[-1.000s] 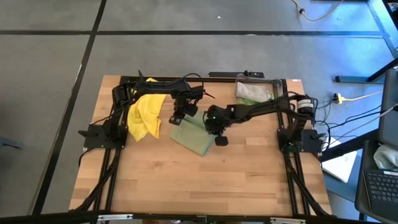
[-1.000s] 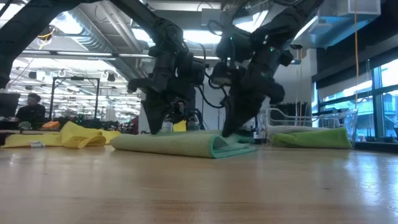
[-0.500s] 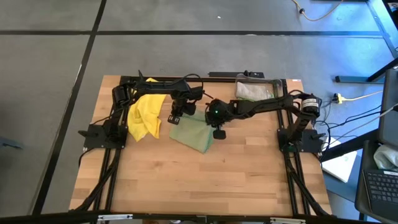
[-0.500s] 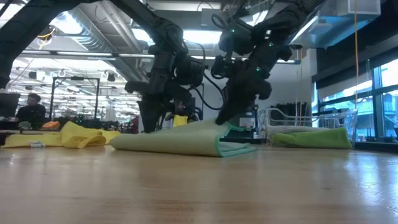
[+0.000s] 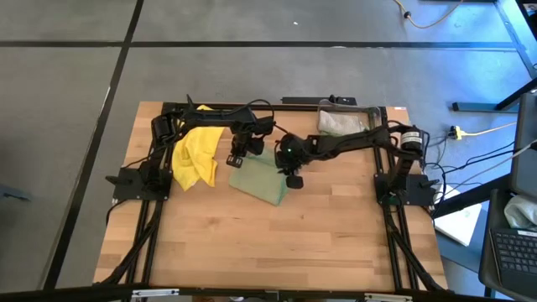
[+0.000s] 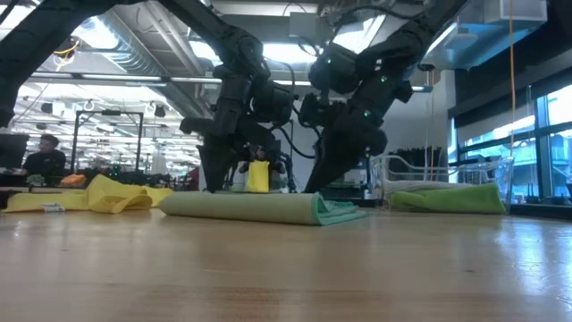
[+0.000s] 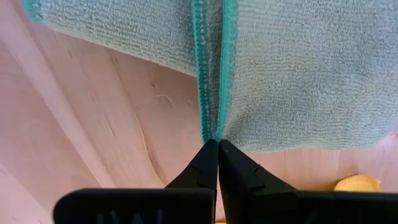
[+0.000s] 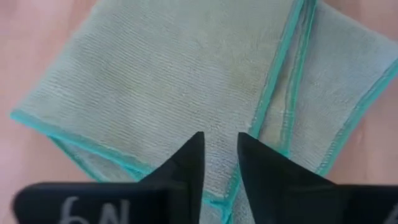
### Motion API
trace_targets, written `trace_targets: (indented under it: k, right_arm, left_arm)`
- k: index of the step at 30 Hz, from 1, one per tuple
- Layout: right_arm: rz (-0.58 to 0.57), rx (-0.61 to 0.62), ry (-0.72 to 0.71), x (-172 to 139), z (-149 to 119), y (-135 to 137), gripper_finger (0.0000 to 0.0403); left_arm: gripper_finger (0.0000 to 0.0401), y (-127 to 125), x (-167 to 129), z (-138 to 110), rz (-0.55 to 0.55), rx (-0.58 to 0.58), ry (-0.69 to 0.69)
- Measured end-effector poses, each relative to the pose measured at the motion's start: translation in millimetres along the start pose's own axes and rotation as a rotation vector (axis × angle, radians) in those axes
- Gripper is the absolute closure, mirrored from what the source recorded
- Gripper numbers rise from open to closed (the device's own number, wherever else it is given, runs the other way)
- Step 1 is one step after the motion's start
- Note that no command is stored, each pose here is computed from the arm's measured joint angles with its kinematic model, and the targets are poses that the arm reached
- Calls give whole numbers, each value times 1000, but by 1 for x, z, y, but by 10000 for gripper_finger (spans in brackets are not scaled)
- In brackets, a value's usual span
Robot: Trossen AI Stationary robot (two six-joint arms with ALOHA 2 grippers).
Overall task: Fold microfiber towels
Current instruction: Fold the light green cloth
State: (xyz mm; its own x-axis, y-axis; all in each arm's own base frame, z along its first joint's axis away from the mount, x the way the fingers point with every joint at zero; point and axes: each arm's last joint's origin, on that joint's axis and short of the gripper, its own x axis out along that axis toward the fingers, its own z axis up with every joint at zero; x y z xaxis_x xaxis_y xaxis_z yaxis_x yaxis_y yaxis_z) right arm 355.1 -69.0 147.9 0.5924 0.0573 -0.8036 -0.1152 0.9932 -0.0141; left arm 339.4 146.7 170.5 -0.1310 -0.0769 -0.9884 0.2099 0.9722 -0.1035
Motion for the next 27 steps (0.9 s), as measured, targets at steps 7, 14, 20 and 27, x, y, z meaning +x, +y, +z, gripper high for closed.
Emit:
trace_targets:
  k: [7, 14, 20, 27]
  right_arm:
    - [-70, 2, 27, 9, -4, -3, 261]
    - [-139, -44, 12, 2, 3, -6, 256]
    - [-127, -46, 18, 3, 0, -10, 256]
    - [-70, 42, -1, 2, -8, -27, 256]
  left_arm:
    - [401, 0, 0, 0, 0, -9, -4]
    - [401, 0, 0, 0, -2, -15, -7]
    - [401, -3, 0, 2, -2, -10, -6]
    - [401, -4, 0, 3, -1, -7, -6]
